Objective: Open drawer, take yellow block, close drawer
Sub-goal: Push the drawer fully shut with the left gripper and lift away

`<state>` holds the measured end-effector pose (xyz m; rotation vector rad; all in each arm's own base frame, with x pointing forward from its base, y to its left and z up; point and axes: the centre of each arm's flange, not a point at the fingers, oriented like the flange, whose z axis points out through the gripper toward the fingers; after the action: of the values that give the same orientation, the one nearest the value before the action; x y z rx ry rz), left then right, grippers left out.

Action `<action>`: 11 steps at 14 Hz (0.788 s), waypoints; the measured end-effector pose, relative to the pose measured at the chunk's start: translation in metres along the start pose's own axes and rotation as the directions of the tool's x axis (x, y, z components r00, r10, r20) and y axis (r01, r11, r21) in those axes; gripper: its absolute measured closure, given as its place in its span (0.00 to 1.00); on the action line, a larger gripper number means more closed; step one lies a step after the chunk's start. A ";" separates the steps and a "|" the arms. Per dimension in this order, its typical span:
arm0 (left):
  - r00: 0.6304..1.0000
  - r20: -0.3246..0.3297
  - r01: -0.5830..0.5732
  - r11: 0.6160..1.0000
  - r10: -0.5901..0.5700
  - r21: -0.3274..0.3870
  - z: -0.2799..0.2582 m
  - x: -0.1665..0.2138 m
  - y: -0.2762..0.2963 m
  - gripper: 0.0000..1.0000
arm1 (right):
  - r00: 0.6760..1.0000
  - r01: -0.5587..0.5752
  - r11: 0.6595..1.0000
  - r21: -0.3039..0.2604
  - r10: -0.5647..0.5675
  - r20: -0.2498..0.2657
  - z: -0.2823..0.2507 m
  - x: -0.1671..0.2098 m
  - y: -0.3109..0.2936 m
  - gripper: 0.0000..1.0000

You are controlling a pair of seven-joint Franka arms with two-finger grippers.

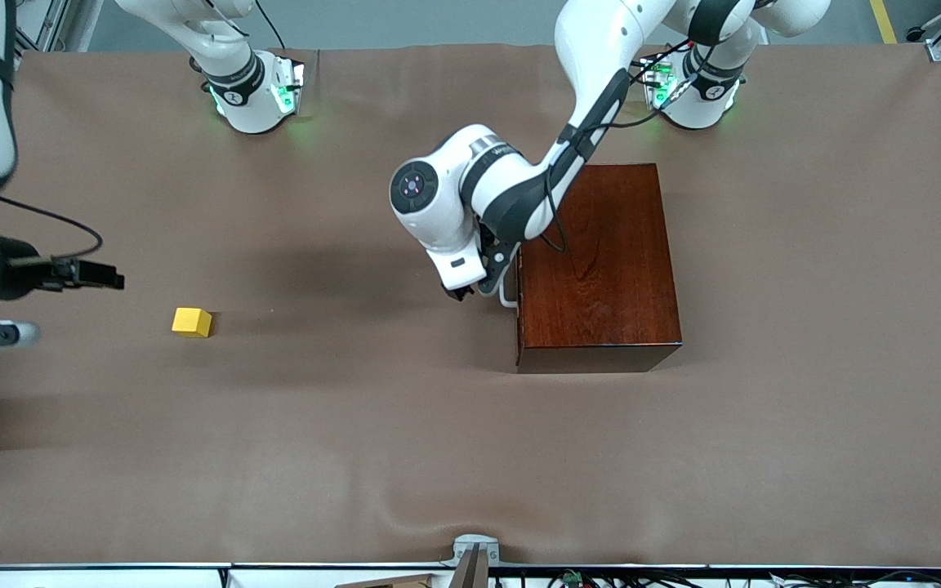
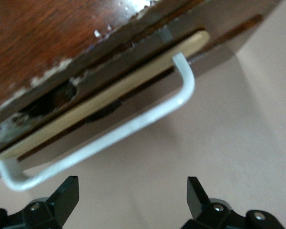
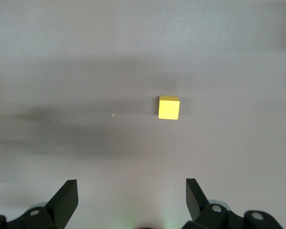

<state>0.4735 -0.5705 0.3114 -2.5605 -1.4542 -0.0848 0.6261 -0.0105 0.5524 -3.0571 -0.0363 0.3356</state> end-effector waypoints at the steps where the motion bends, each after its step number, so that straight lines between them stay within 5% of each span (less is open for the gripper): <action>1: 1.000 0.009 -0.007 0.999 0.008 -0.033 -0.023 -0.004 -0.004 0.00 | 1.000 0.007 1.000 -0.003 -0.007 -0.015 -0.012 -0.003 -0.004 0.00; 5: 0.997 0.047 -0.052 0.984 0.061 -0.169 -0.151 0.032 -0.035 0.00 | 1.000 0.016 0.999 -0.028 -0.017 -0.018 -0.058 -0.029 -0.012 0.00; 11: 0.977 0.017 -0.210 0.975 0.212 -0.075 -0.220 0.183 -0.076 0.00 | 0.990 0.035 0.998 -0.043 -0.041 -0.136 -0.135 -0.104 -0.029 0.00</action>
<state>0.5128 -0.4212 0.5640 -2.7669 -1.1983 -0.0756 0.5538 0.0065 0.7078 -3.1067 -0.0955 0.1235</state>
